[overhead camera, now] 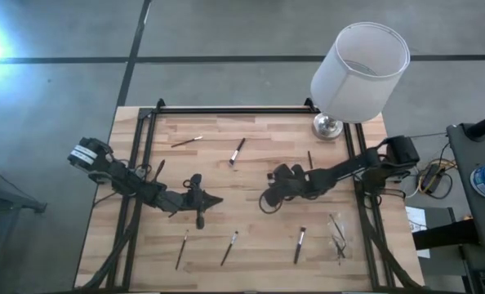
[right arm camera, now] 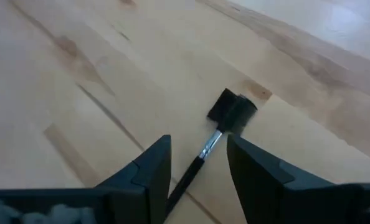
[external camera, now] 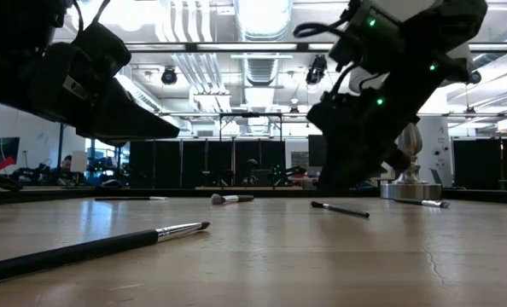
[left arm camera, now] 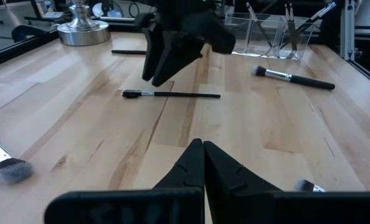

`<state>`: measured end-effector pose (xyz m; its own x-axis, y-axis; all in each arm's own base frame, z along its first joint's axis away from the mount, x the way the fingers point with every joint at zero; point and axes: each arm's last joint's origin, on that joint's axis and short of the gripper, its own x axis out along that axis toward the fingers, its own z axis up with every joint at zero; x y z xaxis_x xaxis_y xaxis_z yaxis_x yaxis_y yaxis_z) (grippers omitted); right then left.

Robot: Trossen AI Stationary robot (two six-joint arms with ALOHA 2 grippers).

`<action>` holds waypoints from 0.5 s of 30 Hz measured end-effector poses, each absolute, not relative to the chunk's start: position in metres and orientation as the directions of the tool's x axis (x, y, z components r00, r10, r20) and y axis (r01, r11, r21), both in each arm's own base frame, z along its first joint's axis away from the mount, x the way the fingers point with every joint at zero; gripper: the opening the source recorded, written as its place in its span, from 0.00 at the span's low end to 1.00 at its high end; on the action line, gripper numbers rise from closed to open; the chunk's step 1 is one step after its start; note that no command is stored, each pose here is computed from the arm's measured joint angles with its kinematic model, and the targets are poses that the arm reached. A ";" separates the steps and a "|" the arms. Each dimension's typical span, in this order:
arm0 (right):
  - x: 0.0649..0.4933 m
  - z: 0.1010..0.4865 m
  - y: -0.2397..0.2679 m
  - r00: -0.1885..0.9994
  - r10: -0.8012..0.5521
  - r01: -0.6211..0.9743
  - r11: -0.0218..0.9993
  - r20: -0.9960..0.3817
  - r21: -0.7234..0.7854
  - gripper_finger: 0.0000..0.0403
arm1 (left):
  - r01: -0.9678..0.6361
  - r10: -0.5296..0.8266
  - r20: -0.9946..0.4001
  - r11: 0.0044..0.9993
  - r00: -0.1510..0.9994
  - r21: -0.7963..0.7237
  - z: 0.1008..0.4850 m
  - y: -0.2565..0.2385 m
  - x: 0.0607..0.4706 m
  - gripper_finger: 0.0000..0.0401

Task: Put items in baskets/containers
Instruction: Put the eye groomer brush into the transparent organizer

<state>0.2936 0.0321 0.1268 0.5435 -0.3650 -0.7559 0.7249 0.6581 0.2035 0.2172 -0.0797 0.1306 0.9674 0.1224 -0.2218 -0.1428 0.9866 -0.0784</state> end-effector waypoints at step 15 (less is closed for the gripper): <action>0.300 0.121 0.011 0.483 -0.416 0.803 0.562 -0.770 0.200 0.25 | -0.144 0.122 -0.230 0.986 0.965 -0.081 0.130 -0.080 0.217 0.00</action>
